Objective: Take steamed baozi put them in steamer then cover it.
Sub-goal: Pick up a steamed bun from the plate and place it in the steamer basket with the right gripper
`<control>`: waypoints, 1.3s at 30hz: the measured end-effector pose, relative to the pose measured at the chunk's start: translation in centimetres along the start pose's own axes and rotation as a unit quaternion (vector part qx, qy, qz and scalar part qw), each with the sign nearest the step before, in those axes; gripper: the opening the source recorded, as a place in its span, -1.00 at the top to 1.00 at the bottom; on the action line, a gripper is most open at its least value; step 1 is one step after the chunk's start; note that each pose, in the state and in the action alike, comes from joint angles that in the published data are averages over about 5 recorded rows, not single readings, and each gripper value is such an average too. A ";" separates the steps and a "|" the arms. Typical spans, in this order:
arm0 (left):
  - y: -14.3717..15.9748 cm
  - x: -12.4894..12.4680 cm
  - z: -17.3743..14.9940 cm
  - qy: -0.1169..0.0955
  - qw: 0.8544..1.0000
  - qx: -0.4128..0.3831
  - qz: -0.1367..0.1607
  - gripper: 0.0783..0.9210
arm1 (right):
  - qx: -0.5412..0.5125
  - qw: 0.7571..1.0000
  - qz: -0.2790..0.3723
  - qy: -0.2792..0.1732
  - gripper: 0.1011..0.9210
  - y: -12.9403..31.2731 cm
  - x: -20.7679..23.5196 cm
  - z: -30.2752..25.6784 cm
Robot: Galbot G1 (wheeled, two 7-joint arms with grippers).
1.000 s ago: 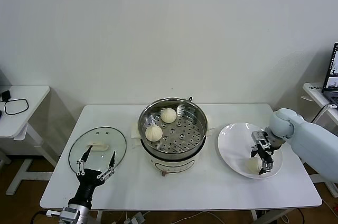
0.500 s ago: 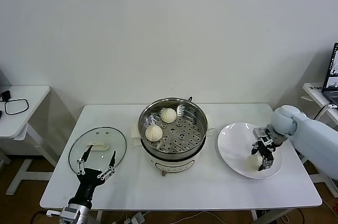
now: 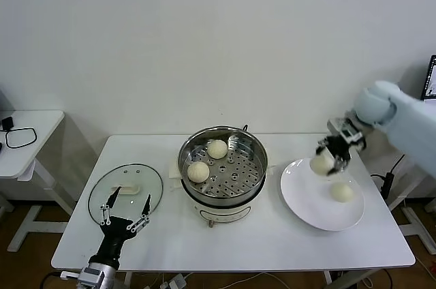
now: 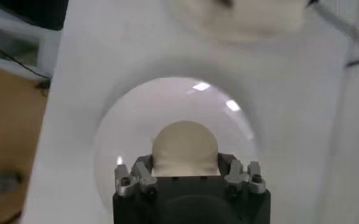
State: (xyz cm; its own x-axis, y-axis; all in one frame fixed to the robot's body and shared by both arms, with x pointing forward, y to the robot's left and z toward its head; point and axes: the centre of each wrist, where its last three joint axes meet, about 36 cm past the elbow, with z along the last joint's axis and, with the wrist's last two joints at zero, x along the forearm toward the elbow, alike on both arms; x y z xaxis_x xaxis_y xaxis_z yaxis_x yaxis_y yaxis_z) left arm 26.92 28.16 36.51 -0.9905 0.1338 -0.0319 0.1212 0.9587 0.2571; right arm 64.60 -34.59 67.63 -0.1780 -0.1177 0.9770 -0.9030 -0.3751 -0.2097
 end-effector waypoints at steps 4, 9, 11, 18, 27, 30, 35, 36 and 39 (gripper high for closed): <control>0.2 0.0 0.1 0.001 1.000 0.000 -0.002 -0.77 | 0.096 0.995 0.028 0.009 -0.53 -2.5 3.8 -4.2; 0.4 0.1 0.3 0.003 1.000 0.000 -0.003 -0.77 | 0.219 0.974 0.051 0.024 -0.53 -4.9 6.5 -9.9; 0.5 0.2 0.4 0.004 1.000 0.000 -0.004 -0.77 | 0.266 0.962 0.055 0.030 -0.53 -5.7 6.9 -12.2; 0.7 0.1 0.7 0.006 1.000 -0.001 -0.004 -0.77 | 0.406 0.911 0.058 0.040 -0.53 -7.2 5.8 -18.9; 1.0 -0.1 1.3 0.010 1.000 -0.002 -0.004 -0.77 | 0.518 0.854 0.042 0.028 -0.53 -6.9 1.4 -23.6; 1.0 -0.2 1.5 0.012 1.000 -0.001 -0.004 -0.77 | 0.542 0.839 0.037 0.018 -0.53 -6.6 -0.2 -24.8; 1.1 -0.2 1.7 0.014 1.000 -0.001 -0.003 -0.77 | 0.571 0.820 0.032 0.001 -0.53 -6.2 -2.0 -26.5; 1.1 -0.2 1.7 0.014 1.000 -0.001 -0.004 -0.77 | 0.576 0.817 0.030 -0.002 -0.53 -6.1 -2.3 -26.8; 1.2 -0.1 1.9 0.017 1.000 -0.002 -0.004 -0.77 | 0.587 0.809 0.025 -0.009 -0.53 -5.9 -3.2 -27.5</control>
State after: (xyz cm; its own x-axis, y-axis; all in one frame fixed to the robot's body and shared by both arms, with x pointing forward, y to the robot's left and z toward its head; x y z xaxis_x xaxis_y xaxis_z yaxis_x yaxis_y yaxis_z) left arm 27.31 29.82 34.98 -0.9931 0.1174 -0.0019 0.1129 0.9587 0.2610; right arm 59.72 -6.74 66.80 -0.1873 -0.1683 0.9678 0.1008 -0.9833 -0.1515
